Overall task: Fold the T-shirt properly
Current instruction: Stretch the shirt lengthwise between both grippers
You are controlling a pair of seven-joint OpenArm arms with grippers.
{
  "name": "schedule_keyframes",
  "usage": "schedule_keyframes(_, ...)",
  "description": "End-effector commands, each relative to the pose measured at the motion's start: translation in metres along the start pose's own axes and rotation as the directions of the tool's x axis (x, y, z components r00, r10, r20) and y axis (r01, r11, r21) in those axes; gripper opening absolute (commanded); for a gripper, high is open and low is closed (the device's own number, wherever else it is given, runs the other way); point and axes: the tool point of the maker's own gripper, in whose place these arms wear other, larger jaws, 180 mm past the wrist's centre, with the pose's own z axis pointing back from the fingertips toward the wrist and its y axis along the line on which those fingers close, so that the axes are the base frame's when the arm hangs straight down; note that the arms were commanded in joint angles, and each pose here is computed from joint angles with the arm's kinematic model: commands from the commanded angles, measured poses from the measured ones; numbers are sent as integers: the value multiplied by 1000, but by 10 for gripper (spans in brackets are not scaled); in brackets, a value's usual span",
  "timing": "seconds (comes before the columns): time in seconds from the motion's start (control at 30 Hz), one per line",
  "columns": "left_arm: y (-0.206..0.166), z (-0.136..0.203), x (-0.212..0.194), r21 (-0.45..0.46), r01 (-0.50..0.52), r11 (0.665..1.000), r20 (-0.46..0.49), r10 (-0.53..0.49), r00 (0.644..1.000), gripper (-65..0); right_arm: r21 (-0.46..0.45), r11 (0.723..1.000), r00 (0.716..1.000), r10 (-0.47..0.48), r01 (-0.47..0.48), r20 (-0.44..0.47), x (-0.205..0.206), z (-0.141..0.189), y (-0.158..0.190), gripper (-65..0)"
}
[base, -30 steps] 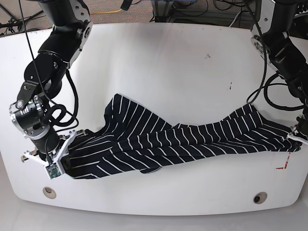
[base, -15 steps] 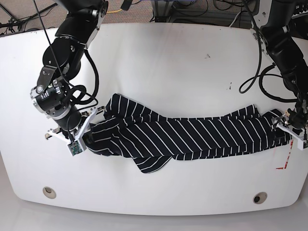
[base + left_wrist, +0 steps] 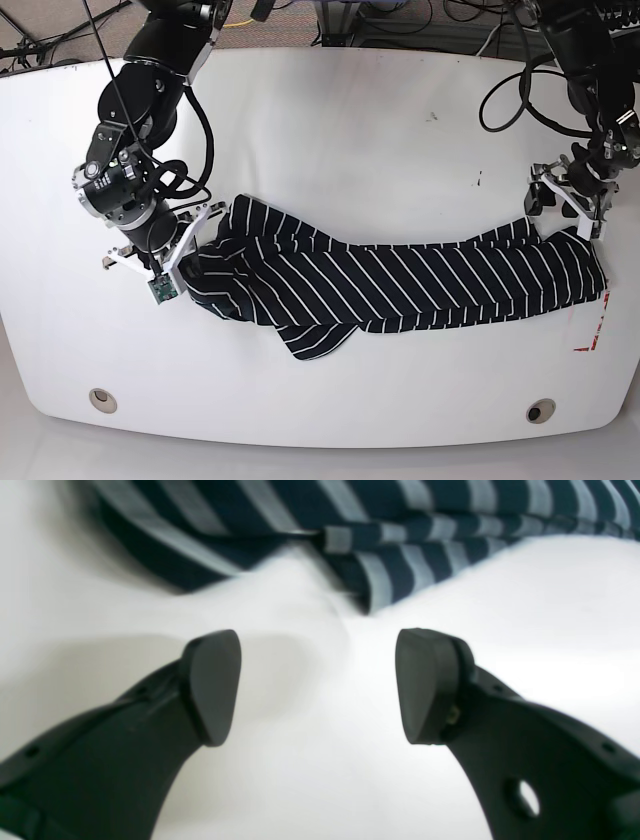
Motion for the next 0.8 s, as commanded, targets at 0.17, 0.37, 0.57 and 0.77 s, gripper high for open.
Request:
schedule_keyframes(0.17, -9, -7, 4, 13, 24, 1000, 16, -24, 1000, -217, -12, 1000, 998, 12, -11, 64, 18, 4, -4, -650)
schedule_keyframes(0.37, -24, -23, 17, 33, 54, 998, 12, -55, 998, -217, -10, 1000, 998, 10, -10, 66, 18, 4, -4, -650)
schedule_keyframes(0.57, -29, -44, 14, 17, 23, 1000, -28, -22, 999, -217, -10, 1000, 998, 10, -9, 68, 19, 4, -4, -650)
schedule_keyframes(0.77, -29, -62, 4, -14, -44, 999, -10, 44, 999, -217, -15, 1000, 998, 9, -8, 68, 18, 4, -6, -650)
